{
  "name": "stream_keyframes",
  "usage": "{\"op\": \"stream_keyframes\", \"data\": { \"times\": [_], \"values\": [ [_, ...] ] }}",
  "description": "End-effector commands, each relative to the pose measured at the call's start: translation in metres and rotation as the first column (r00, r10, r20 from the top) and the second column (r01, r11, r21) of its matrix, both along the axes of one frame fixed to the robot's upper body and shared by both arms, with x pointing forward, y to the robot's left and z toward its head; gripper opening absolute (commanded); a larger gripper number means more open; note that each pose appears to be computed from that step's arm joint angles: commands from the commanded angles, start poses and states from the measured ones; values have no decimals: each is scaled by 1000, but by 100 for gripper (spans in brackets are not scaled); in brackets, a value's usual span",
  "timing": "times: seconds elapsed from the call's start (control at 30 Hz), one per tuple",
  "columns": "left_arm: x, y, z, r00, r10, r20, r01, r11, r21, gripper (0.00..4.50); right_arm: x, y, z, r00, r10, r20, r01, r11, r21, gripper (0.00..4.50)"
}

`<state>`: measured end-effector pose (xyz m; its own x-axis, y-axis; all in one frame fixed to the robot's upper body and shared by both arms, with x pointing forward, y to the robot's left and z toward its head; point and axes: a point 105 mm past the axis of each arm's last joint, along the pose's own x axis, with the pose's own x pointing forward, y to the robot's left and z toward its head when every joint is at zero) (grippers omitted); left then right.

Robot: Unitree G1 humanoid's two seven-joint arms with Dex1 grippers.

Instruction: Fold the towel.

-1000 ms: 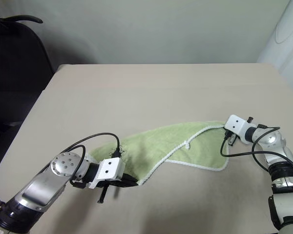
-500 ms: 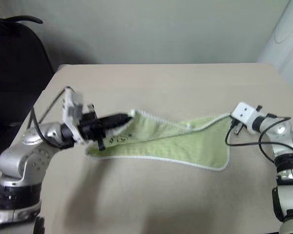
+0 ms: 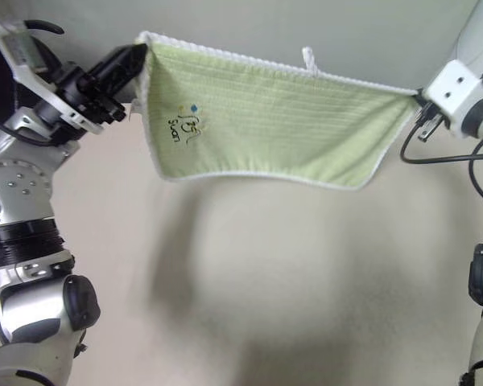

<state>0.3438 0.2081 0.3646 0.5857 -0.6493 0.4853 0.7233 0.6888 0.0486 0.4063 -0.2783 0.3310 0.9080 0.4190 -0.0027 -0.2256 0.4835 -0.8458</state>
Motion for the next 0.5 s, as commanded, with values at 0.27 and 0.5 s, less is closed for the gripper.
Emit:
{"op": "stream_keyframes", "data": {
  "times": [0.27,0.5],
  "values": [
    [-78,-2,-55,969,-174,-176,200,969,146,2,-66,-3,-74,890,237,-390,-210,971,110,0],
    [-117,-21,-143,860,-150,-487,318,905,283,2,-106,-8,-133,751,238,-616,-188,971,146,0]
  ]
}}
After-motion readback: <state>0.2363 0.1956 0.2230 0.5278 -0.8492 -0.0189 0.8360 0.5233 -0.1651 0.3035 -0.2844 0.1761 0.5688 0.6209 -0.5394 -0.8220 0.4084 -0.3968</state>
